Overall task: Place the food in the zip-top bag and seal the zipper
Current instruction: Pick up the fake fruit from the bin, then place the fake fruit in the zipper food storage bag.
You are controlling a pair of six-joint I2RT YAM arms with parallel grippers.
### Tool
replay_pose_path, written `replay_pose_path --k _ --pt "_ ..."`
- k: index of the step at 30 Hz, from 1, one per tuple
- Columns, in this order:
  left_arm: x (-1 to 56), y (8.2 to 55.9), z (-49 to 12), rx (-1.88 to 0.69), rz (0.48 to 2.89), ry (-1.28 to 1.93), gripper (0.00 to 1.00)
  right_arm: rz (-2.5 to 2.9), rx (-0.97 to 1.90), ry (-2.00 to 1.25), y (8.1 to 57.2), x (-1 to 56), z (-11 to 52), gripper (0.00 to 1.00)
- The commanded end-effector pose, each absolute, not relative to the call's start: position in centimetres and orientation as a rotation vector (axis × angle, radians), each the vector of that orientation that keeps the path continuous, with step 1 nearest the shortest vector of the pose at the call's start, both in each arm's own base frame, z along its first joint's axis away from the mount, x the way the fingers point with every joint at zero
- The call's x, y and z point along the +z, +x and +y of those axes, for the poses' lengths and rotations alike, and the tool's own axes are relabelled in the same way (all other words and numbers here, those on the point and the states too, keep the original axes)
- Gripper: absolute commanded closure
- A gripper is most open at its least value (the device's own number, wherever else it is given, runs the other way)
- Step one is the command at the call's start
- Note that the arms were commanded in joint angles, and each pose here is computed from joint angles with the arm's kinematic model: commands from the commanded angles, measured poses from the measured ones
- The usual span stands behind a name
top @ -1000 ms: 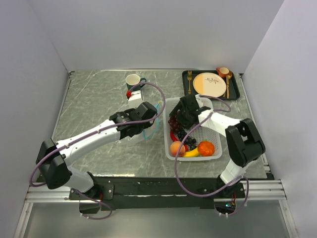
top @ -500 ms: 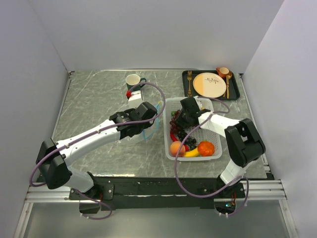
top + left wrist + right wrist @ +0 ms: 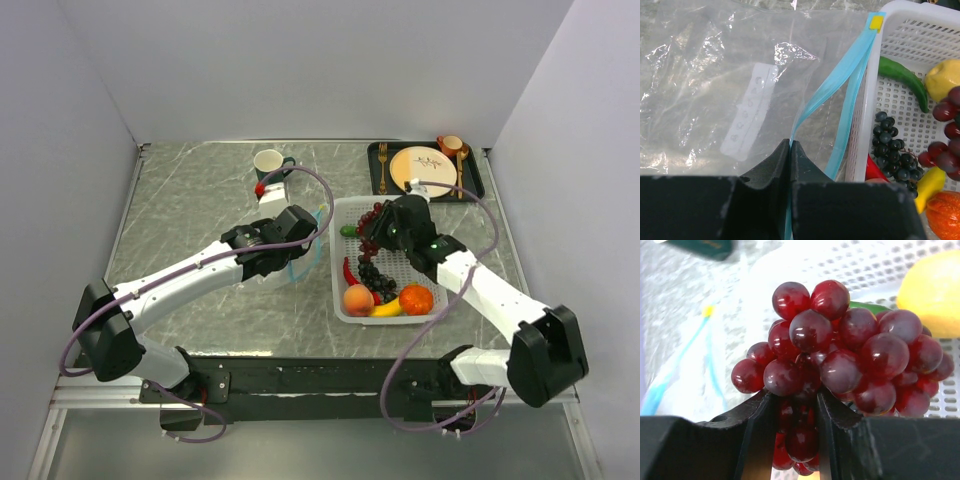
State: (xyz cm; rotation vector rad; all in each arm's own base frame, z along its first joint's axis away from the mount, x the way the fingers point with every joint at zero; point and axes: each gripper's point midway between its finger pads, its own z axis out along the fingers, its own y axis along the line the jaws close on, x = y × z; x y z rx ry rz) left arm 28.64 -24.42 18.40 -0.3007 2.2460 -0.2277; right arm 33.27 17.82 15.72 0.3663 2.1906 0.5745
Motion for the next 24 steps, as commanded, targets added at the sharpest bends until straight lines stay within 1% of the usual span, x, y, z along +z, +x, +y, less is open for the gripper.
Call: replay_pose_path --k 1,9,13,19,24 --pt "20.2 29.5 -25.3 -0.277 2.212 -0.308 0.91 2.117 0.667 0.146 32.4 19.2 19.5 0.71" --pt "20.3 29.7 -26.1 -0.308 2.213 -0.303 0.91 2.062 0.876 -0.147 29.2 23.1 23.8 0.70" --pt "20.3 29.7 -26.2 -0.313 2.216 -0.302 0.92 2.042 0.956 -0.229 28.5 24.1 26.1 0.69" --pt "20.6 29.7 -26.2 -0.323 2.208 -0.305 0.92 2.068 1.063 -0.334 27.9 23.9 30.1 0.69" --pt "21.3 29.7 -25.9 -0.340 2.184 -0.326 0.92 2.141 1.120 -0.348 27.5 22.3 32.2 0.69"
